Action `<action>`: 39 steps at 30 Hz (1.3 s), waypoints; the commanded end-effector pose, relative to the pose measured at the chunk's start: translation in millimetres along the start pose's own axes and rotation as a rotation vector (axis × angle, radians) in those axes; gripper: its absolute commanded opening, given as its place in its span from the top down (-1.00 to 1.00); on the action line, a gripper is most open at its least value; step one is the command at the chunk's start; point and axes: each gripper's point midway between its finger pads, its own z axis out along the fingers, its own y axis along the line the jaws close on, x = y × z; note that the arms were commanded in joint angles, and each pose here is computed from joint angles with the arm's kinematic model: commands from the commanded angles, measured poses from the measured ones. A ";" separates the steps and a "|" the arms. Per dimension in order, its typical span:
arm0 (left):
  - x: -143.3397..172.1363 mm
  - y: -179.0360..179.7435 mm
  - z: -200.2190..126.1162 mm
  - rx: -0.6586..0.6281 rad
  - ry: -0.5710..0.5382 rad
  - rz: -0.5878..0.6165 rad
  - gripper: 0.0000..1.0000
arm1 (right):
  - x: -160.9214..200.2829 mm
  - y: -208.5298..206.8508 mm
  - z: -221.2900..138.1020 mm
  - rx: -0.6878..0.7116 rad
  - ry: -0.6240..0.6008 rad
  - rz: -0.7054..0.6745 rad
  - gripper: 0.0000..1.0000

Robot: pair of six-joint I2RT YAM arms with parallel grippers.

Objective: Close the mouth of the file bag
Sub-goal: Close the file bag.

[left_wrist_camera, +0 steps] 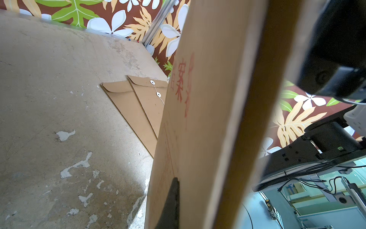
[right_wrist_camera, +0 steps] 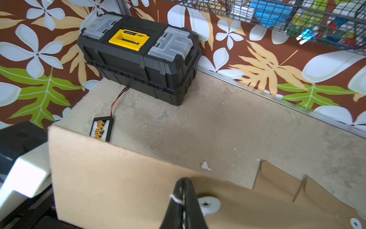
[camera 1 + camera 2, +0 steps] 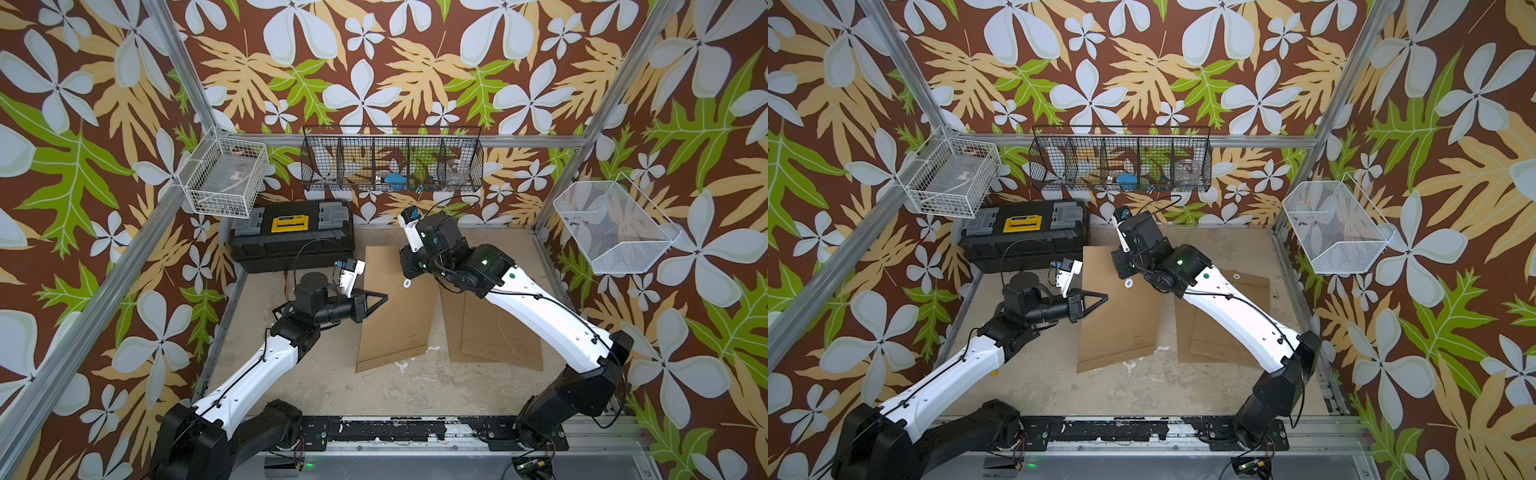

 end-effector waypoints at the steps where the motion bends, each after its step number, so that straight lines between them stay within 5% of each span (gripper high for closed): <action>1: -2.0 -6.0 -1.5 0.018 -0.007 0.026 1.00 | -5.3 7.8 0.5 -0.058 -0.021 0.033 0.79; 15: -6.6 -10.4 -4.9 0.014 -0.018 0.054 1.00 | 7.2 9.5 -19.6 -0.221 -0.043 0.152 0.63; 19: -8.4 -11.7 -5.2 0.014 -0.021 0.058 1.00 | 10.7 7.5 -20.2 -0.237 -0.041 0.168 0.79; 25: -10.5 -12.1 -6.8 0.001 -0.024 0.073 1.00 | 18.4 17.3 -28.1 -0.306 -0.036 0.187 0.77; 28: -9.7 -10.1 -5.4 -0.002 -0.021 0.066 1.00 | 21.0 19.6 -30.2 -0.324 -0.036 0.190 1.00; 39: -20.5 -20.0 -4.7 0.025 -0.030 0.091 1.00 | 52.2 37.1 -9.5 -0.468 0.036 0.259 1.00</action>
